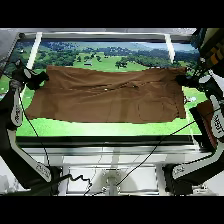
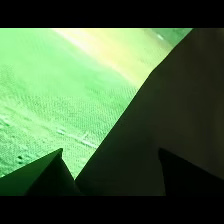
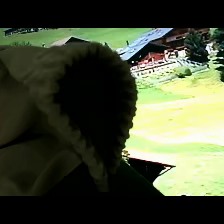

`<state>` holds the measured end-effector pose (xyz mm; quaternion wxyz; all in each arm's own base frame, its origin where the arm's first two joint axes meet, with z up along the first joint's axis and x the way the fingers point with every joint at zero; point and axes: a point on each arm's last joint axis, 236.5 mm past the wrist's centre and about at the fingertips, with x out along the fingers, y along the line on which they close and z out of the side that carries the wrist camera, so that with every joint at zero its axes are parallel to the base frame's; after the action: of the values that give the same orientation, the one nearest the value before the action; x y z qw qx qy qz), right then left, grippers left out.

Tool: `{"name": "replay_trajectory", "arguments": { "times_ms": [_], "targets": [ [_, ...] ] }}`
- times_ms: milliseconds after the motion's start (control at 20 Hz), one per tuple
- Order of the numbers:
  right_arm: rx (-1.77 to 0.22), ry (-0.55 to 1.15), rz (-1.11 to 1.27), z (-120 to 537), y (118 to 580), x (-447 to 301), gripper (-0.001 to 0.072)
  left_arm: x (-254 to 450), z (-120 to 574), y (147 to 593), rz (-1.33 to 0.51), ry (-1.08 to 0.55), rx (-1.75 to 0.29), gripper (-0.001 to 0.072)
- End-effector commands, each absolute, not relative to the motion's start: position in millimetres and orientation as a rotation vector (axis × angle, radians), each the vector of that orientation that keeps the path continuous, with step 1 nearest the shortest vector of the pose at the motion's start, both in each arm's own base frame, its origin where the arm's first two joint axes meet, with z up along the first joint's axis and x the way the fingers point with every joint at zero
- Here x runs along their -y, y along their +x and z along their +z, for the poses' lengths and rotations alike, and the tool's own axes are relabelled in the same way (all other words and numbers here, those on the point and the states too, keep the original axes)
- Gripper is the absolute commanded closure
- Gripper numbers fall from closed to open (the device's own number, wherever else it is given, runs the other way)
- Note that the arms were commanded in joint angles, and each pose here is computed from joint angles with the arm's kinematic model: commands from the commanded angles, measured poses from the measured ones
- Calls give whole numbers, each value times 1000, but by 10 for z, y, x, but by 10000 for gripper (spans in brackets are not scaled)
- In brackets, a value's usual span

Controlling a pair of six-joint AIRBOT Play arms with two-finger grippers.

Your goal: Fold the clothes and pants, and hang the long-sleeved shirts on hangers.

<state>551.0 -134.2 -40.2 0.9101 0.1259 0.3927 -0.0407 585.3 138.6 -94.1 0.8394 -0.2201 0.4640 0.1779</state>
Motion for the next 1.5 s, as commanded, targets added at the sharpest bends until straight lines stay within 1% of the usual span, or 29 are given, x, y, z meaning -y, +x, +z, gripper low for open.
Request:
{"name": "replay_trajectory", "arguments": {
  "times_ms": [0,50,150,200,250,400,550,650,900,1050,1300,1450],
  "targets": [
    [-817,261,-79,-415,5501,1325,680,-1119,-1114,5787,214,-314,-1085,147],
    [-818,261,-78,-417,5499,1322,681,-1079,-1101,5822,184,-263,-1077,238],
    [-822,263,-76,-422,5493,1315,680,-1046,-1058,5915,175,-215,-1040,441],
    [-826,264,-74,-428,5487,1307,680,-1027,-1032,5960,172,-205,-1021,609],
    [-832,265,-70,-436,5477,1298,680,-1020,-996,6008,171,-203,-997,694],
    [-833,236,-77,-440,5473,1341,680,-1071,-729,6160,177,-188,-910,695],
    [-793,189,-108,-384,5534,1457,681,-1432,-457,6114,313,-108,-872,696],
    [-757,201,-137,-328,5586,1517,680,-1525,-376,6100,357,-104,-855,696],
    [-656,190,-196,-164,5720,1681,681,-1565,-520,5932,394,-128,-935,696],
    [-604,219,-238,-114,5784,1772,681,-1683,-595,5753,509,-219,-976,696],
    [-704,288,-232,-559,5712,1686,681,-1564,-601,5785,492,-217,-978,695],
    [-724,298,-228,-654,5702,1658,681,-1505,-584,5830,478,-212,-965,693]
  ]
}}
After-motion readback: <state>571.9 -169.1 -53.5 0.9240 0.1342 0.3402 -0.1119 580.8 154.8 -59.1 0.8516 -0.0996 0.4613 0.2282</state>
